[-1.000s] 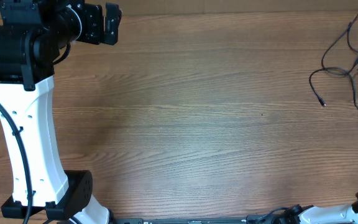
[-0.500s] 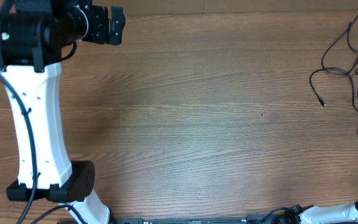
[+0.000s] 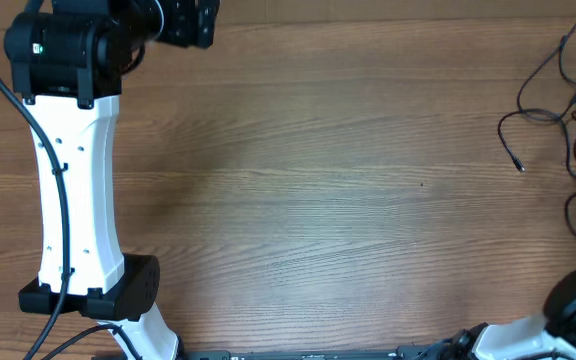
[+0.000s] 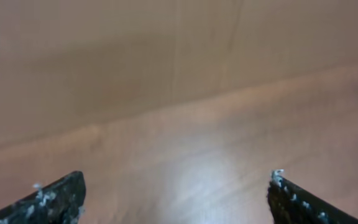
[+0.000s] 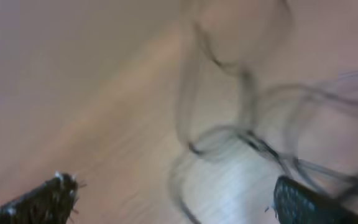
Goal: Untangle cables
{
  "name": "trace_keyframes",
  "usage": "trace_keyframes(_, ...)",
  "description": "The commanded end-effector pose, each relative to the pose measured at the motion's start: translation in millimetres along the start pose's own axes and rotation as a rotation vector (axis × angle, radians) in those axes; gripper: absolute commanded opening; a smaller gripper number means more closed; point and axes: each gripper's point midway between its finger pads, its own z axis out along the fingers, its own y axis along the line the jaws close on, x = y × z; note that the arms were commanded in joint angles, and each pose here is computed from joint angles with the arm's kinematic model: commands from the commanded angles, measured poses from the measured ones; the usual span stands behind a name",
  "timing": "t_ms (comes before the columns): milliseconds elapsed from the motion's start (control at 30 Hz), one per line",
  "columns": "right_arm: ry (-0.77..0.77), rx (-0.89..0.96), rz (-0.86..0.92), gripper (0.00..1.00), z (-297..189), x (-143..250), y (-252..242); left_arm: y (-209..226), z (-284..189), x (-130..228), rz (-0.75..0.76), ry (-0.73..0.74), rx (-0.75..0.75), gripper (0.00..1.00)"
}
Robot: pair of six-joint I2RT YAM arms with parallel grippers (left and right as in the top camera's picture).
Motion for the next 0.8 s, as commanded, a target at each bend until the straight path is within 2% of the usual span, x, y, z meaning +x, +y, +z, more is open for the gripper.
trace_keyframes(0, -0.26, -0.164, -0.204, 1.0, -96, -88, 136, -2, -25, -33, -0.032, -0.14, -0.008, 0.96)
trace_keyframes(100, -0.332, 0.003, -0.202, 1.0, -116, -107, 143, -3, -38, -48, -0.023, -0.208, -0.01, 0.99)
trace_keyframes(267, -0.138, 0.176, -0.12, 1.0, -81, -65, 76, -4, -38, -28, 0.024, -0.128, -0.014, 1.0)
trace_keyframes(367, -0.062, 0.229, -0.081, 1.0, -67, -51, 47, -3, -39, -27, 0.028, -0.125, -0.018, 1.0)
trace_keyframes(433, -0.02, 0.182, -0.121, 1.0, -61, -44, 51, -4, -42, -33, 0.035, -0.151, -0.019, 1.0)
trace_keyframes(533, -0.113, -0.076, -0.317, 1.0, -83, -62, 137, -12, -71, -71, 0.016, -0.323, -0.008, 0.97)
trace_keyframes(600, -0.272, -0.248, -0.424, 1.0, -128, -88, 213, -29, -104, -109, 0.04, -0.503, 0.013, 0.95)
trace_keyframes(667, -0.462, -0.406, -0.539, 1.0, -190, -108, 287, -35, -138, -142, 0.061, -0.677, -0.036, 1.0)
trace_keyframes(767, -0.623, -0.526, -0.638, 1.0, -247, -114, 341, -29, -168, -166, 0.073, -0.816, -0.15, 1.0)
